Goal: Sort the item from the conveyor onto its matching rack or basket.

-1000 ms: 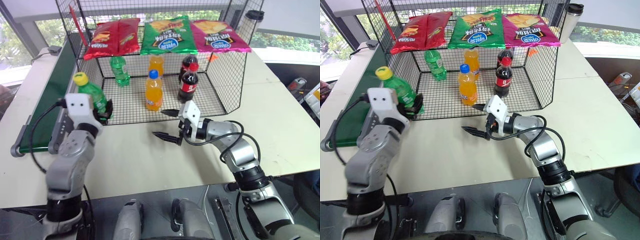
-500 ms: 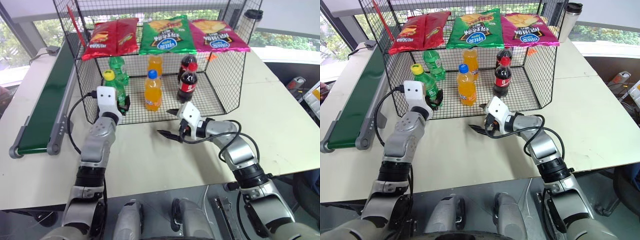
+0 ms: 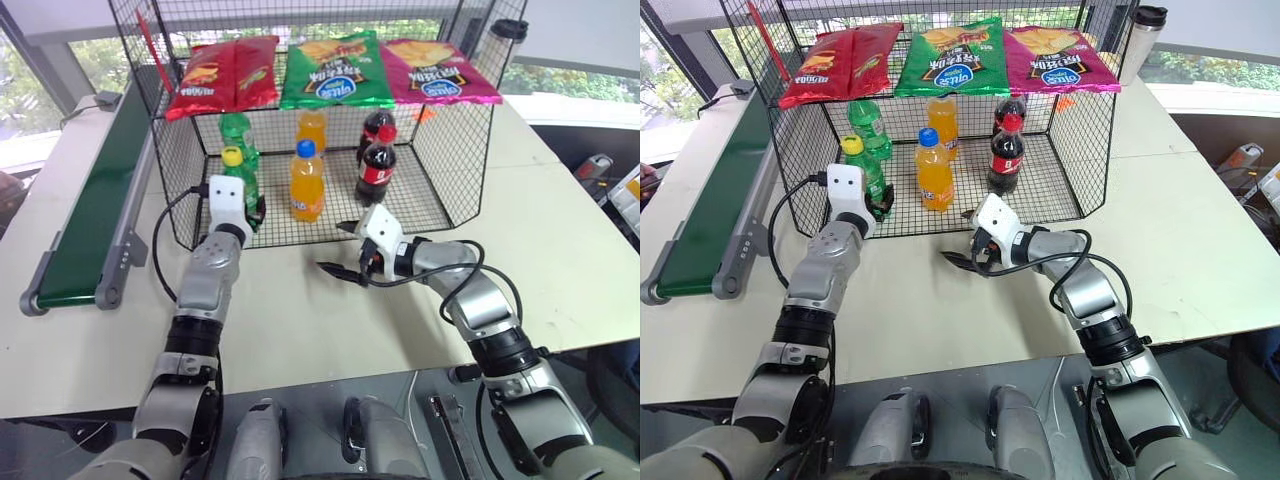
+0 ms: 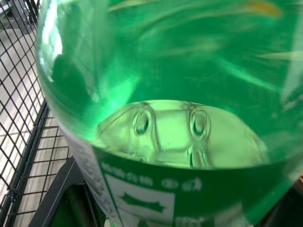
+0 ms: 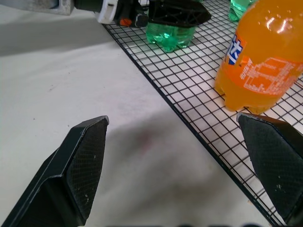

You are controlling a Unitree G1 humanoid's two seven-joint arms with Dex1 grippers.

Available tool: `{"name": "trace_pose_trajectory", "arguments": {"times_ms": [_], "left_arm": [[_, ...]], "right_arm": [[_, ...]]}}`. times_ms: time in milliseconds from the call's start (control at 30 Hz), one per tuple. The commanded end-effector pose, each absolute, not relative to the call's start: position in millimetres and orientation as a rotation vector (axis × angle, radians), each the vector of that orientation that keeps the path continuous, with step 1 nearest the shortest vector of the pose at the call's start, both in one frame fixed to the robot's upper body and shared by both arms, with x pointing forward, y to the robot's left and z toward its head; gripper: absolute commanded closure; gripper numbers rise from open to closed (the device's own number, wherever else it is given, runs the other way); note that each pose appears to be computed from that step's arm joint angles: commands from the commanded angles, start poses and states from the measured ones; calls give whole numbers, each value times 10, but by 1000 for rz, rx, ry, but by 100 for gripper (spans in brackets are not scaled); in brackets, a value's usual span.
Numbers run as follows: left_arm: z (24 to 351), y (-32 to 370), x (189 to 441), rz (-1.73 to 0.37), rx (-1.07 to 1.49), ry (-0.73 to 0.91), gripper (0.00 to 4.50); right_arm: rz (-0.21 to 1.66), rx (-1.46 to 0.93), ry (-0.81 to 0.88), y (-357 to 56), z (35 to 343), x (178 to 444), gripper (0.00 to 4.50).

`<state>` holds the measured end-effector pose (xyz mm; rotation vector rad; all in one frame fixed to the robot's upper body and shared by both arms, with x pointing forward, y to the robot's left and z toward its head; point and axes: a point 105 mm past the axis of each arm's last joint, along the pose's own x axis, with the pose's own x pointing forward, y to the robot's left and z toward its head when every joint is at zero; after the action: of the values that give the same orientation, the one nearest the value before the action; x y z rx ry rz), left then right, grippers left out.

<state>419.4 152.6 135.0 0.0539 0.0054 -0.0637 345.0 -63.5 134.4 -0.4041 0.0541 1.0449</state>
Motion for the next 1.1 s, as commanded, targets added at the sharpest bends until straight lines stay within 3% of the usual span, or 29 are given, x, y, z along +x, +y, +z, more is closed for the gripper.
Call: {"name": "trace_pose_trajectory", "arguments": {"times_ms": [33,300,667,833,1100], "left_arm": [[1624,1493,4206,-72,42,-97,3],[1815,1550,4130,-51,61,-153,3],[2133,1654,3708,-23,90,-232,3],[2035,1683,3440,-34,100,-184,3],[1603,1764,2977,-51,141,-52,3]], "right_arm": [[1060,-422,-5,-594,1495,3411,0],[1071,-419,-4,-578,1489,3398,0],[1118,-404,0,-530,1469,3357,0],[1122,-402,-1,-516,1465,3355,0],[1123,-397,-2,-513,1457,3353,0]]}}
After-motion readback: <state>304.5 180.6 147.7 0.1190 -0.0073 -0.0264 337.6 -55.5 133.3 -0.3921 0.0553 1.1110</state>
